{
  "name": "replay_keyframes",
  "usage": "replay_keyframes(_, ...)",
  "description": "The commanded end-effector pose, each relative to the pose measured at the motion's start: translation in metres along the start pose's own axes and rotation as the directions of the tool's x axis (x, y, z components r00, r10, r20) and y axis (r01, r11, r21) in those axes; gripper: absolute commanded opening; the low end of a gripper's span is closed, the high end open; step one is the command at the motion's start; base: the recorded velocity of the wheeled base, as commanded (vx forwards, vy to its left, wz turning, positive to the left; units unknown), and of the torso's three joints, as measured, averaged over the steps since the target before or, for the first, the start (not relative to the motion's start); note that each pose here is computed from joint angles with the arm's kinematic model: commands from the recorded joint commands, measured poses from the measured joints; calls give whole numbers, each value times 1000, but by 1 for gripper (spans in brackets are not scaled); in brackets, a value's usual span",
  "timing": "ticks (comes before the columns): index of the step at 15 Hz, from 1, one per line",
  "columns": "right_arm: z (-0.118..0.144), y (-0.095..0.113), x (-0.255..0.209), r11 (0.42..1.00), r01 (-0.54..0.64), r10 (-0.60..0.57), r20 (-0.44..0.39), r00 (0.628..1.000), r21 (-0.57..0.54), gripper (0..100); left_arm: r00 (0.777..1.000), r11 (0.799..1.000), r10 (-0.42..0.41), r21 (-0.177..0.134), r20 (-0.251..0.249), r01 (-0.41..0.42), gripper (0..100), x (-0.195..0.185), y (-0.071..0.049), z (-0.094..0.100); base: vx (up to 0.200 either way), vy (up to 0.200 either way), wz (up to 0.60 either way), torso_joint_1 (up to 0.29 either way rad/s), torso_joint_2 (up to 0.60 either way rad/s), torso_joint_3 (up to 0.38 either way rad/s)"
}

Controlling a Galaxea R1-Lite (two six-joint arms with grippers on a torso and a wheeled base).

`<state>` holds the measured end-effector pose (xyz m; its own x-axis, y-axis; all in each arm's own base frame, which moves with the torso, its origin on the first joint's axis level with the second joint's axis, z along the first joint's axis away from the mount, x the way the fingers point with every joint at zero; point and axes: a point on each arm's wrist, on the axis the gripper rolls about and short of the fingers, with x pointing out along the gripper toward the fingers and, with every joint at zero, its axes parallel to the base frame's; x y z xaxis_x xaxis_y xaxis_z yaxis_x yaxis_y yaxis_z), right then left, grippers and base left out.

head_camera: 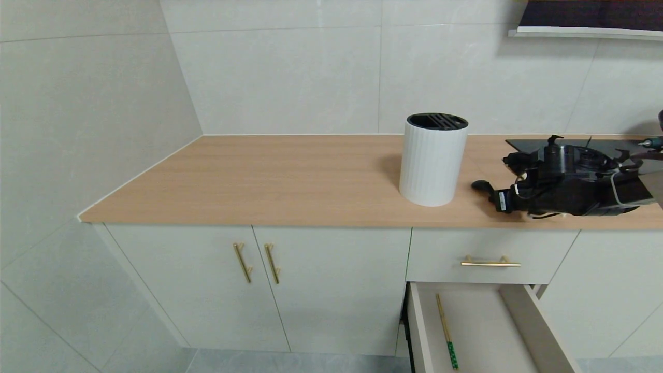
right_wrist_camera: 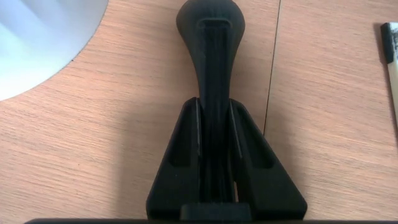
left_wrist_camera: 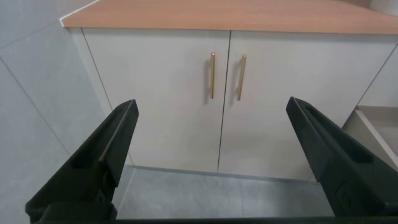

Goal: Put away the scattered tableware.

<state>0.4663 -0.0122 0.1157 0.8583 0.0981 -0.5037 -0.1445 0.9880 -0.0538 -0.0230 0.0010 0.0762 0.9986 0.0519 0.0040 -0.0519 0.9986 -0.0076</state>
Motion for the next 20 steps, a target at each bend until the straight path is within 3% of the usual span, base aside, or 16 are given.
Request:
replay_keyframes(1, 15, 1, -19, 999, 4, -6, 39, 999, 48, 0, 1000, 1000, 0, 0, 1, 0, 100, 0, 0, 0, 0, 0, 0, 0, 0, 0)
replay_keyframes(4, 36, 17, -93, 990, -20, 6, 101, 995, 137, 0, 1000, 1000, 2, 0, 1, -2, 100, 0, 0, 0, 0, 0, 0, 0, 0, 0)
replay_keyframes(8, 14, 39, -175, 987, -51, 38, 90, 995, 152, 0, 1000, 1000, 2, 0, 1, -2, 100, 0, 0, 0, 0, 0, 0, 0, 0, 0)
replay_keyframes(12, -13, 54, -208, 988, -46, 47, 2, 999, 150, 0, 1000, 1000, 0, 0, 1, 0, 100, 0, 0, 0, 0, 0, 0, 0, 0, 0)
replay_keyframes(16, -59, 79, -225, 991, -74, 87, -118, 989, 108, 0, 1000, 1000, 0, 0, 1, 0, 100, 0, 0, 0, 0, 0, 0, 0, 0, 0)
replay_keyframes(20, -69, 83, -224, 993, -69, 83, -152, 985, 97, 0, 1000, 1000, 0, 0, 1, 0, 100, 0, 0, 0, 0, 0, 0, -92, 240, 146)
